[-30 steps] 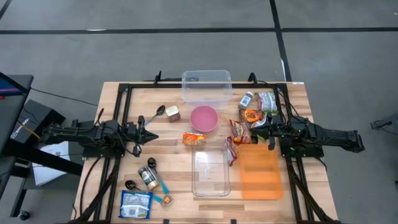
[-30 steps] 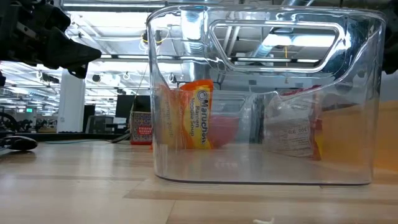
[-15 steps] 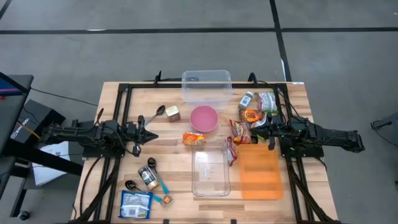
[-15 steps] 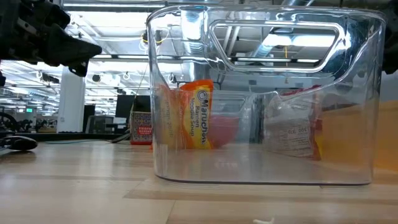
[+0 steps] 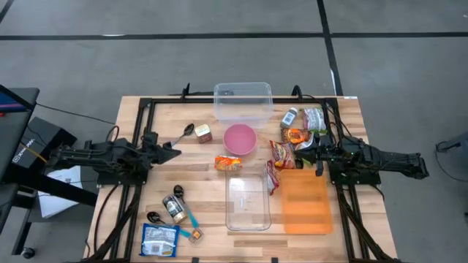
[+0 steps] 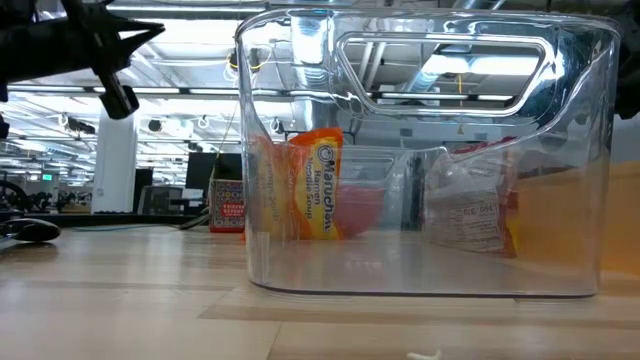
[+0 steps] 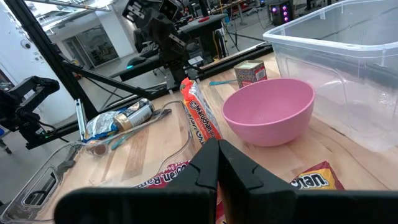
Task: Pick & Place Food Item
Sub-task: Put the red seasoning can into the orange bin
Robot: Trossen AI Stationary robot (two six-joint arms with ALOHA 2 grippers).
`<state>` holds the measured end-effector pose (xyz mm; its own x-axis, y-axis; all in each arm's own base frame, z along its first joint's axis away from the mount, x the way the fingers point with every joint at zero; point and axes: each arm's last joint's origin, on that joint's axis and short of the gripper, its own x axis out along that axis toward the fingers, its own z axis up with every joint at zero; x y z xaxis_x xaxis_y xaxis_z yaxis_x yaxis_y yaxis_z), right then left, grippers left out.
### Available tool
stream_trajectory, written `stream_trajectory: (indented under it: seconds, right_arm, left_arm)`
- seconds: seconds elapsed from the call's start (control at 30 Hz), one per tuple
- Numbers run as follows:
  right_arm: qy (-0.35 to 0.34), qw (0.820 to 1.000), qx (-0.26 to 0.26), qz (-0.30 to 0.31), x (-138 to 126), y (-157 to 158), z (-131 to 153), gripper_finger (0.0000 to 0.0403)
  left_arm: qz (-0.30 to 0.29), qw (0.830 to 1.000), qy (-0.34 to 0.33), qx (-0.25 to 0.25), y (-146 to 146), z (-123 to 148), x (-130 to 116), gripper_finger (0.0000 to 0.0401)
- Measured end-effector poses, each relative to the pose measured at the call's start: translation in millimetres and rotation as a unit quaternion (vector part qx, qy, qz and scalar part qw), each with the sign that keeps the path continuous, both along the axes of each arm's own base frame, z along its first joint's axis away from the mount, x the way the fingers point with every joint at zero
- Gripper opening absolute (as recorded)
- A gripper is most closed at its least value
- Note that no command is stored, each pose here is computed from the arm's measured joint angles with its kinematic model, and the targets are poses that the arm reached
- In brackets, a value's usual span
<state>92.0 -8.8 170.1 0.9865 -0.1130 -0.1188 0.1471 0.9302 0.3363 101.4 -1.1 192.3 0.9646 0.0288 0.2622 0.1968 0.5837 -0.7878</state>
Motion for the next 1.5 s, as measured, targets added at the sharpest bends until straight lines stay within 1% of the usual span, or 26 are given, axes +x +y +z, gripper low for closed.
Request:
stream_trajectory:
  seconds: [0.27,0.37,0.5,0.57,0.63,0.67,0.7,0.77,0.83,0.87,0.97,1.03,1.07,1.17,1.23,1.3,1.4,1.5]
  right_arm:
    - [0.000,1.000,0.000,0.000,0.0,0.0,0.1,0.0000]
    - [0.000,1.000,0.000,0.000,0.0,0.0,-0.1,0.0000]
    - [0.000,1.000,0.000,0.000,0.0,0.0,0.0,0.0000]
    - [-0.001,1.000,0.000,0.000,0.1,0.0,0.2,0.0000]
    - [-0.016,1.000,-0.001,-0.001,0.7,-0.1,1.9,0.0000]
    - [-0.034,0.999,0.003,-0.001,1.1,-0.1,4.7,0.0000]
    - [-0.066,0.998,0.016,-0.002,1.2,-0.2,10.7,0.0000]
    - [-0.140,0.989,0.054,-0.001,0.0,-0.1,24.3,0.0000]
    - [-0.224,0.971,0.084,-0.001,-3.7,-0.3,40.2,0.0000]
    - [-0.263,0.961,0.089,-0.003,-6.3,-0.5,47.0,0.0000]
    - [-0.364,0.926,0.093,-0.034,-16.0,-2.2,64.4,0.0000]
    - [-0.416,0.903,0.093,-0.051,-22.8,-3.0,73.0,0.0000]
    - [-0.434,0.894,0.088,-0.065,-25.5,-3.6,75.8,0.0000]
    - [-0.453,0.878,0.087,-0.127,-29.5,-6.6,78.3,0.0000]
    - [-0.454,0.873,0.088,-0.154,-30.4,-8.0,78.3,0.0000]
    - [-0.453,0.870,0.093,-0.172,-30.7,-9.0,77.9,0.0000]
    - [-0.456,0.867,0.103,-0.174,-31.0,-9.2,78.1,0.0011]
    - [-0.462,0.864,0.119,-0.164,-33.0,-8.9,84.2,0.0045]
  left_arm:
    - [0.017,0.999,-0.028,-0.006,1.1,5.2,-1.5,0.0002]
    - [0.046,0.998,-0.047,0.021,2.2,9.1,-2.6,0.0002]
    - [0.055,0.993,-0.102,0.031,2.4,19.4,-5.7,0.0004]
    - [0.065,0.988,-0.130,0.054,2.3,24.8,-7.3,0.0010]
    - [0.074,0.983,-0.155,0.062,2.5,29.1,-8.5,0.0020]
    - [0.087,0.981,-0.163,0.064,3.1,30.9,-8.7,0.0026]
    - [0.105,0.978,-0.170,0.066,3.8,32.5,-8.7,0.0033]
    - [0.142,0.969,-0.182,0.085,5.2,35.6,-8.7,0.0049]
    - [0.177,0.960,-0.185,0.111,6.2,37.5,-7.8,0.0068]
    - [0.192,0.956,-0.184,0.121,6.7,38.0,-7.0,0.0078]
    - [0.234,0.946,-0.173,0.145,8.1,38.1,-4.1,0.0110]
    - [0.256,0.939,-0.156,0.167,8.7,36.7,-1.2,0.0133]
    - [0.267,0.936,-0.147,0.177,9.0,35.9,0.4,0.0144]
    - [0.300,0.924,-0.129,0.197,10.2,35.1,3.1,0.0179]
    - [0.314,0.917,-0.132,0.209,10.5,36.9,3.5,0.0200]
    - [0.325,0.910,-0.141,0.215,10.6,44.7,4.1,0.0220]
    - [0.346,0.895,-0.154,0.236,10.5,62.4,4.9,0.0247]
    - [0.369,0.876,-0.155,0.269,10.5,78.8,7.1,0.0270]
